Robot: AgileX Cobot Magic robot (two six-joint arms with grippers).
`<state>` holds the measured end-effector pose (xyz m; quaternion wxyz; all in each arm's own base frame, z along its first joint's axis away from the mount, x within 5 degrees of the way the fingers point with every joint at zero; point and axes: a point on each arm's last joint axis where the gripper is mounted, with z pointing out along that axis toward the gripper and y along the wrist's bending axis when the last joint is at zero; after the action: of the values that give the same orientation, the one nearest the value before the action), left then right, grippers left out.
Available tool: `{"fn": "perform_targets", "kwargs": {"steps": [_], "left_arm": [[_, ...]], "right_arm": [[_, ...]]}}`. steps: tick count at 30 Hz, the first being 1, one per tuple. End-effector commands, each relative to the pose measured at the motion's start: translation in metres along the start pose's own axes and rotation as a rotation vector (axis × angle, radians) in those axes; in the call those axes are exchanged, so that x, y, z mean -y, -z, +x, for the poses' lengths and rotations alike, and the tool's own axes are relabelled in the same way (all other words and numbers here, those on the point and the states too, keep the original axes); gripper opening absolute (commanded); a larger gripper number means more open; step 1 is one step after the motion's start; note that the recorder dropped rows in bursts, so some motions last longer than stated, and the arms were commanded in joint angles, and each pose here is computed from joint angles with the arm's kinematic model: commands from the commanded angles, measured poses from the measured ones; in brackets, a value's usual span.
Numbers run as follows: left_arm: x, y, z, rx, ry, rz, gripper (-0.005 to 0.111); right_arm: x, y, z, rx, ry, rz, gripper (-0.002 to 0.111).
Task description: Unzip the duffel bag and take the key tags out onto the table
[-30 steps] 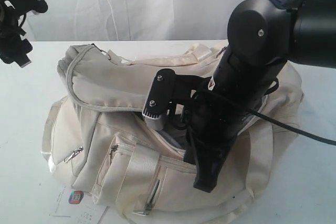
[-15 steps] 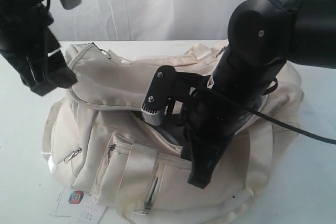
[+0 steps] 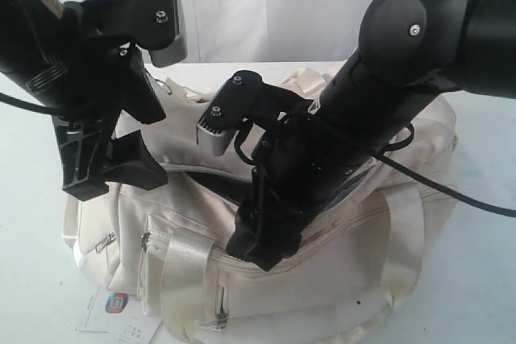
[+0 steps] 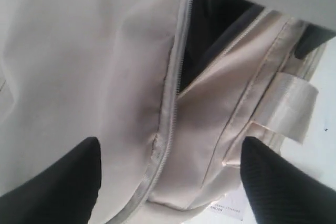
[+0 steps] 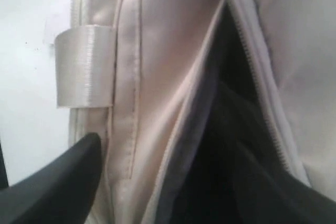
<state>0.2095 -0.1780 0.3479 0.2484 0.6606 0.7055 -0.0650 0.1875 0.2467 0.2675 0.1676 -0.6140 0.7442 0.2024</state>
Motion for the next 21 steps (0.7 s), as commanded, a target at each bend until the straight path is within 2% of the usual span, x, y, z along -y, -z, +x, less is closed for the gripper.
{"fn": "perform_targets", "kwargs": {"steps": [1, 4, 8, 13, 15, 21], "left_arm": [[0.005, -0.003, -0.006, 0.040, -0.081, 0.067, 0.076], [0.005, -0.007, -0.006, 0.038, -0.121, 0.081, 0.076], [0.000, -0.011, 0.001, -0.045, -0.160, 0.062, 0.075], [-0.003, -0.016, 0.004, -0.089, -0.174, 0.054, 0.074], [-0.005, -0.018, 0.006, -0.113, -0.168, 0.044, 0.069], [-0.009, -0.018, 0.011, -0.171, -0.143, -0.002, 0.038]], "right_arm": [[-0.003, 0.003, -0.002, 0.023, 0.016, -0.026, 0.066], [-0.004, 0.007, -0.003, 0.037, 0.026, -0.008, 0.066], [-0.008, 0.021, -0.004, 0.072, 0.045, 0.016, 0.066], [-0.014, 0.042, -0.005, 0.122, 0.077, 0.066, 0.066], [-0.016, 0.047, -0.005, 0.133, 0.087, 0.081, 0.066], [-0.017, 0.053, -0.004, 0.130, 0.088, 0.106, 0.066]]}}
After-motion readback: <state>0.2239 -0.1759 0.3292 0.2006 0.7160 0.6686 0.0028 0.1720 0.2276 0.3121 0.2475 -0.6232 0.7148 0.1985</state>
